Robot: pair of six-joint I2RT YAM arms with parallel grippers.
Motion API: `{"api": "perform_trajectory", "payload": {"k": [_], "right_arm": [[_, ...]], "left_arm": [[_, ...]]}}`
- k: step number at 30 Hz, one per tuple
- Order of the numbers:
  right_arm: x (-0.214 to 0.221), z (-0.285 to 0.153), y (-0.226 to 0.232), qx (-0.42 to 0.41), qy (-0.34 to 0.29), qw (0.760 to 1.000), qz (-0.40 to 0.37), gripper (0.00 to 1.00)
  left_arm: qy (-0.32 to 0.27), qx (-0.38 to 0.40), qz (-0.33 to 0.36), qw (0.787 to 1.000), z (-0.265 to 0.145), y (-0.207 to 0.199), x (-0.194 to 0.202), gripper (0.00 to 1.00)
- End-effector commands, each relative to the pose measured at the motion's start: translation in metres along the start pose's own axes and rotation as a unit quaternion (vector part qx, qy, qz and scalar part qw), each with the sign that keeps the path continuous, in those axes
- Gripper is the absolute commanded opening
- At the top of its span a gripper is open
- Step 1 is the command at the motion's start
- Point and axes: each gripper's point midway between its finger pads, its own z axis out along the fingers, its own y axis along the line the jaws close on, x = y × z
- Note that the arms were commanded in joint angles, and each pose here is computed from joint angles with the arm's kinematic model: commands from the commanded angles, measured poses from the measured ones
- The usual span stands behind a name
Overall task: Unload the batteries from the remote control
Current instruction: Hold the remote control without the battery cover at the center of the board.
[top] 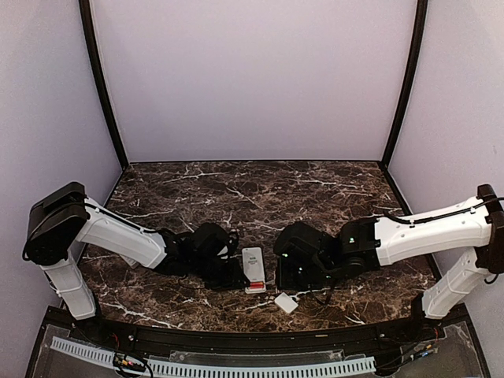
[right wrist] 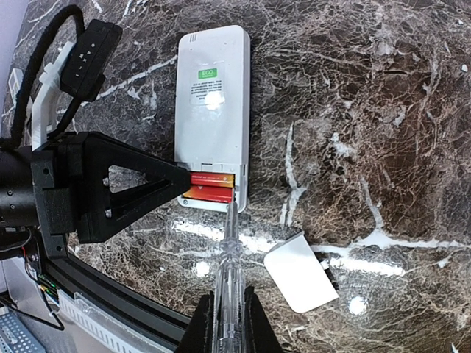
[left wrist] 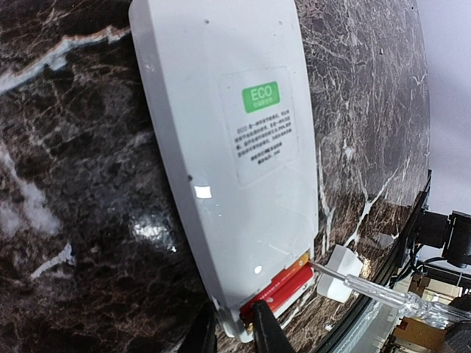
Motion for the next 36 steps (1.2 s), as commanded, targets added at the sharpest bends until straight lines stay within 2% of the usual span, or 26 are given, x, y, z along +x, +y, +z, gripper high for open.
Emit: {"api": "perform_trajectory", "payload": {"k": [1, 8, 14, 18, 22, 25, 36], "right_arm": [[-0.002, 0.004, 0.0, 0.001, -0.003, 1.0, 0.011, 0.0], [0.001, 0.004, -0.004, 0.004, 0.0, 1.0, 0.019, 0.0], [0.001, 0.004, -0.004, 0.007, 0.0, 1.0, 0.017, 0.0], [0.001, 0.005, -0.004, 0.009, 0.002, 1.0, 0.017, 0.0], [0.001, 0.005, -0.004, 0.009, 0.002, 1.0, 0.018, 0.0], [0.001, 0.005, -0.004, 0.009, 0.001, 1.0, 0.018, 0.0], [-0.005, 0.001, -0.001, -0.015, -0.015, 0.999, 0.041, 0.0]], "left_arm": [[0.011, -0.006, 0.0, 1.0, 0.005, 0.002, 0.004, 0.19], [-0.021, -0.008, 0.001, 1.0, -0.004, -0.002, -0.007, 0.39], [-0.041, -0.032, 0.003, 0.999, -0.005, 0.002, -0.017, 0.42], [-0.049, -0.047, 0.005, 0.998, -0.004, 0.007, -0.022, 0.39], [-0.049, -0.053, 0.007, 0.997, 0.0, 0.009, -0.026, 0.31], [-0.04, -0.054, 0.006, 0.998, 0.004, 0.01, -0.023, 0.26], [-0.007, -0.06, -0.015, 0.998, 0.018, 0.026, -0.007, 0.16]]}}
